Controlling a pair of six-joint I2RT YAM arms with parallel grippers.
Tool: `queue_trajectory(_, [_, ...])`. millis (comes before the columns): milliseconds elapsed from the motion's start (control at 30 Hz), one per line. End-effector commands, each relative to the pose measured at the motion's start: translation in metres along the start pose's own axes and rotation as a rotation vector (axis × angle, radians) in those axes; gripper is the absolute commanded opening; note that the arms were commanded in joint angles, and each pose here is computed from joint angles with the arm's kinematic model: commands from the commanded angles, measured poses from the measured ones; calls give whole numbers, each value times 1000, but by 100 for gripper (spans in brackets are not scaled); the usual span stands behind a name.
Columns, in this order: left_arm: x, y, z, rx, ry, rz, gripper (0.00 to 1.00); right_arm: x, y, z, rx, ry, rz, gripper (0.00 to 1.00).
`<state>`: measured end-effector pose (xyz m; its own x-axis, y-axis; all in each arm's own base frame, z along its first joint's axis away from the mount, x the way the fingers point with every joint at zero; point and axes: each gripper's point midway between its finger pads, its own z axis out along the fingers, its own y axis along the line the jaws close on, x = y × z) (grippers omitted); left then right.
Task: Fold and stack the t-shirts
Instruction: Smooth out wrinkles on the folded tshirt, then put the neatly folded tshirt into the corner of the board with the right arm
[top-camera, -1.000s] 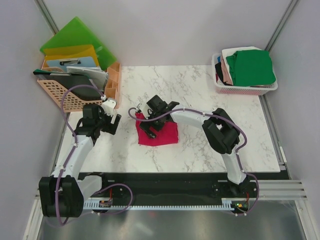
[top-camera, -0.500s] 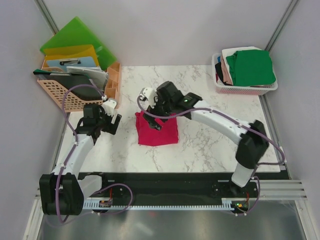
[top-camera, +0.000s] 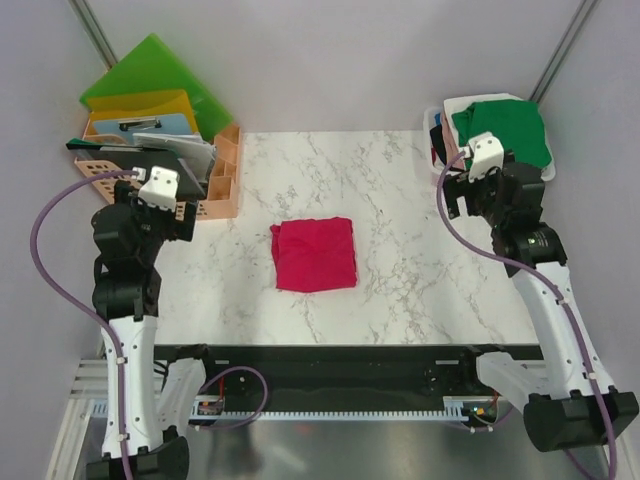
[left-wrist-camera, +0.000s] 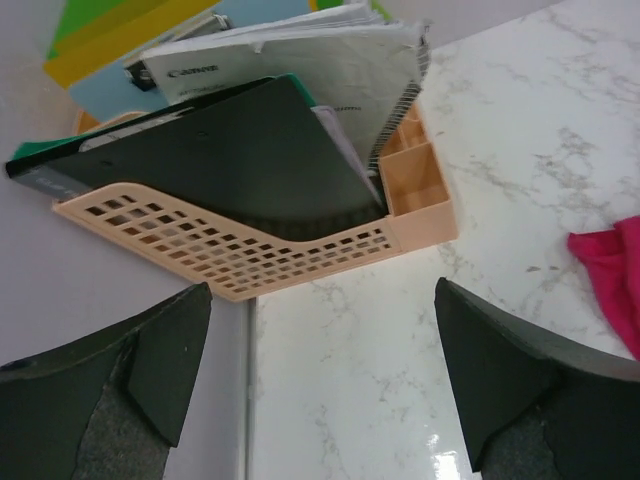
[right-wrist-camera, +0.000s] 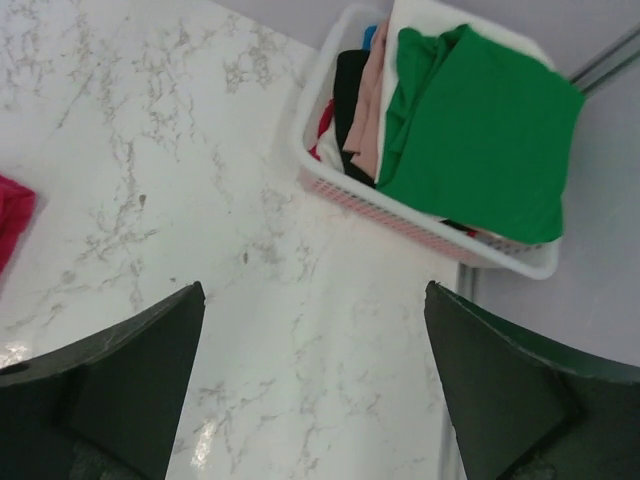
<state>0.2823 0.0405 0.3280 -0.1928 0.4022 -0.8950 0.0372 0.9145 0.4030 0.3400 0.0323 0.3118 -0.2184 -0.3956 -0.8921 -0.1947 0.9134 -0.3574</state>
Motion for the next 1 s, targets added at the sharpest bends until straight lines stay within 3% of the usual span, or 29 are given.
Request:
queue_trajectory(0, [22,-46,2,249,80,-172,100,4,21,-12,-245,37,226,98])
queue_trajectory(100, [4,-88,-26,509,-16,-246,100,5,44,-32,-423,9,256,98])
queue_trajectory(167, [4,-103,-40,586,-22,-265,100,4,57,-47,-482,-21,265,98])
queue_trajectory(300, [13,-120,-50,675,29,-317,100,8,32,-59,-351,-89,295,98])
queue_trajectory(433, [29,-118,-40,639,96,-361,100,8,30,-56,-367,-66,327,98])
queue_trajectory(600, [38,-77,-27,384,118,-271,100,26,3,-31,-258,71,326,98])
queue_trajectory(700, [31,-55,-29,259,86,-236,100,20,-11,-30,-197,63,306,98])
queue_trajectory(833, [15,-49,-25,271,87,-264,100,7,-18,-26,-177,36,319,98])
queue_trajectory(967, [32,-68,11,407,213,-381,100,29,-12,0,-233,119,336,98])
